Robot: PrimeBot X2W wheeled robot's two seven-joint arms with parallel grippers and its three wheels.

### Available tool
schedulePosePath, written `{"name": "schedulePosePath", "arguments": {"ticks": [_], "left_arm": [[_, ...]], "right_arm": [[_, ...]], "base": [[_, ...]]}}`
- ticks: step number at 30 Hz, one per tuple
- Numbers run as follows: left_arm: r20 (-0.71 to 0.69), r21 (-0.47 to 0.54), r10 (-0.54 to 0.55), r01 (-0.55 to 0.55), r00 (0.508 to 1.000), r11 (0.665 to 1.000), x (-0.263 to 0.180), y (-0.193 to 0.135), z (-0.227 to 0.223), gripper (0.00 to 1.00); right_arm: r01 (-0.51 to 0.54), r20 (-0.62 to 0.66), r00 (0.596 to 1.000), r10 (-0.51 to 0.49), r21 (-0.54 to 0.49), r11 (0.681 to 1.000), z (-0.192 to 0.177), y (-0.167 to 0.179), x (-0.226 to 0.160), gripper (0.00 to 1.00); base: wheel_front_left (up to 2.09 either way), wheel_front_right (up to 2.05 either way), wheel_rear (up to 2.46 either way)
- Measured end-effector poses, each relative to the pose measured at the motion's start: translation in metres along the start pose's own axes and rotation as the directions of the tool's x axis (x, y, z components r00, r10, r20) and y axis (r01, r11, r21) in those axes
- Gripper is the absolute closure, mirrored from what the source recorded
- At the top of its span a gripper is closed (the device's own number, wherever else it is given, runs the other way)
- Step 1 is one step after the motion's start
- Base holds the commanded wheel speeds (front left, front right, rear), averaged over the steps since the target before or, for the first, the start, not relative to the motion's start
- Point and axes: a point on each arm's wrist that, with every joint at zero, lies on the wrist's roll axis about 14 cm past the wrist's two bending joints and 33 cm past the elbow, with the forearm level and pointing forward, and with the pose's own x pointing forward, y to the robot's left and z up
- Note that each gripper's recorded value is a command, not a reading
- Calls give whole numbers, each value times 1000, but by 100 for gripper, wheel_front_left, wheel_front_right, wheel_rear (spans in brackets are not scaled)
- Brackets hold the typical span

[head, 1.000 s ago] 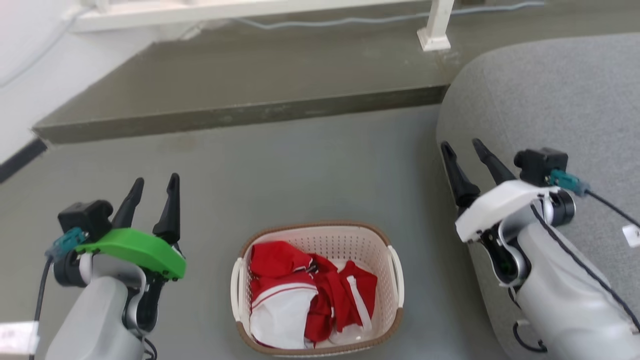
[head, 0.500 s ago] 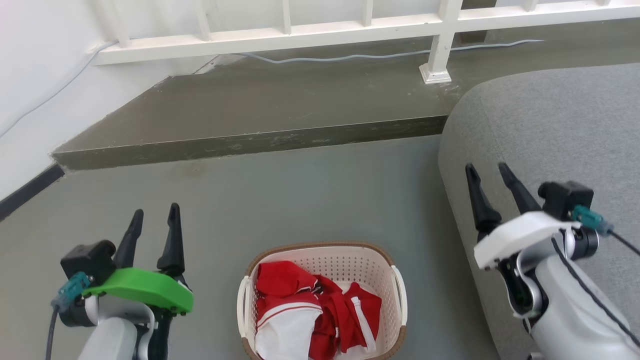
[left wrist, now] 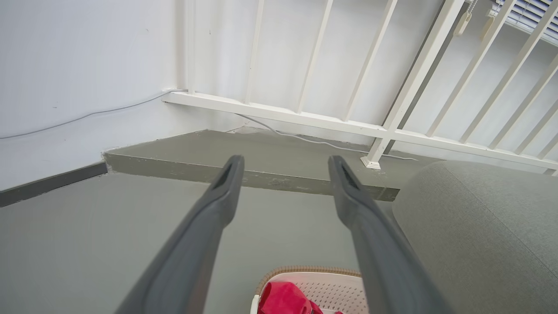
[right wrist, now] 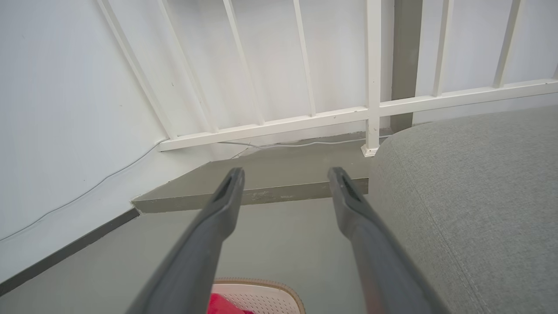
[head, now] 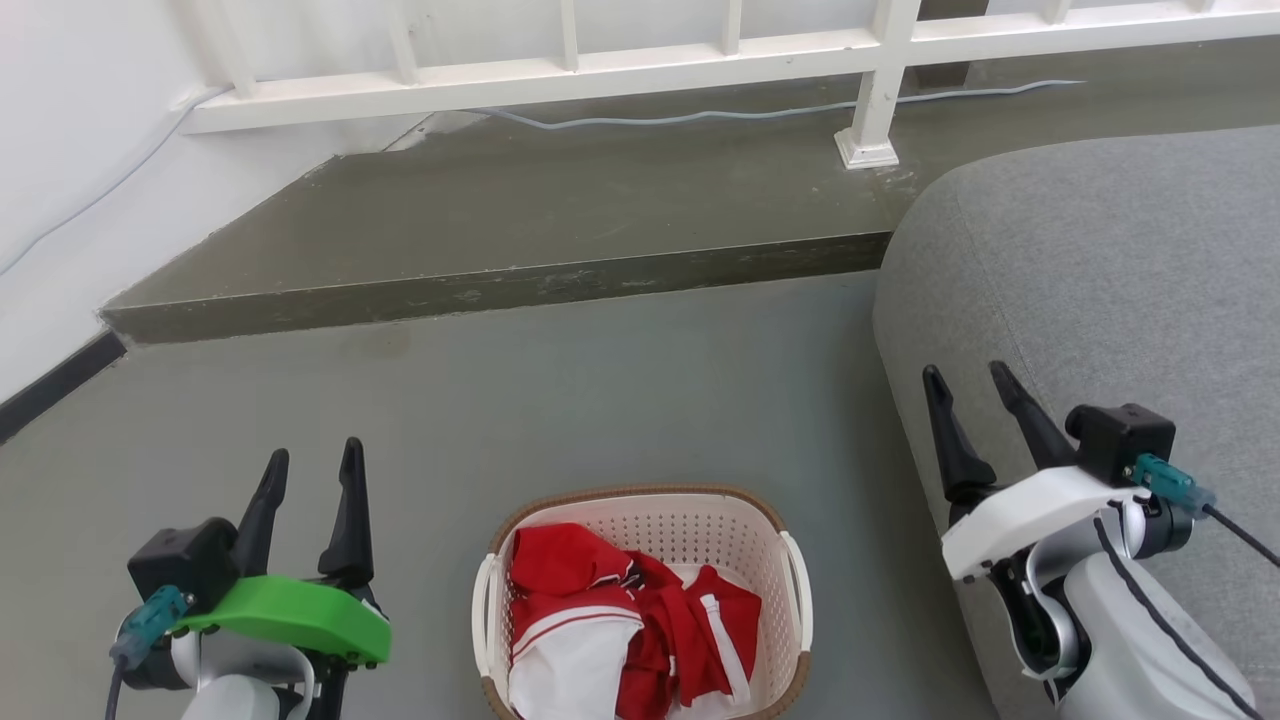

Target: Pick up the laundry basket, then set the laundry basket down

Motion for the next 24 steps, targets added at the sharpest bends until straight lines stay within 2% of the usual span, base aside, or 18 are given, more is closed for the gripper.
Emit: {"name": "schedulePosePath", "arguments": {"ticks": [24], "left_arm": [[3, 14, 1, -1, 1000, 1000, -9, 1, -2, 0]], "right_arm": [[-14, 0, 1000, 14, -4, 1000, -4, 5, -8, 0]], "base": [[0, 0, 0]]}}
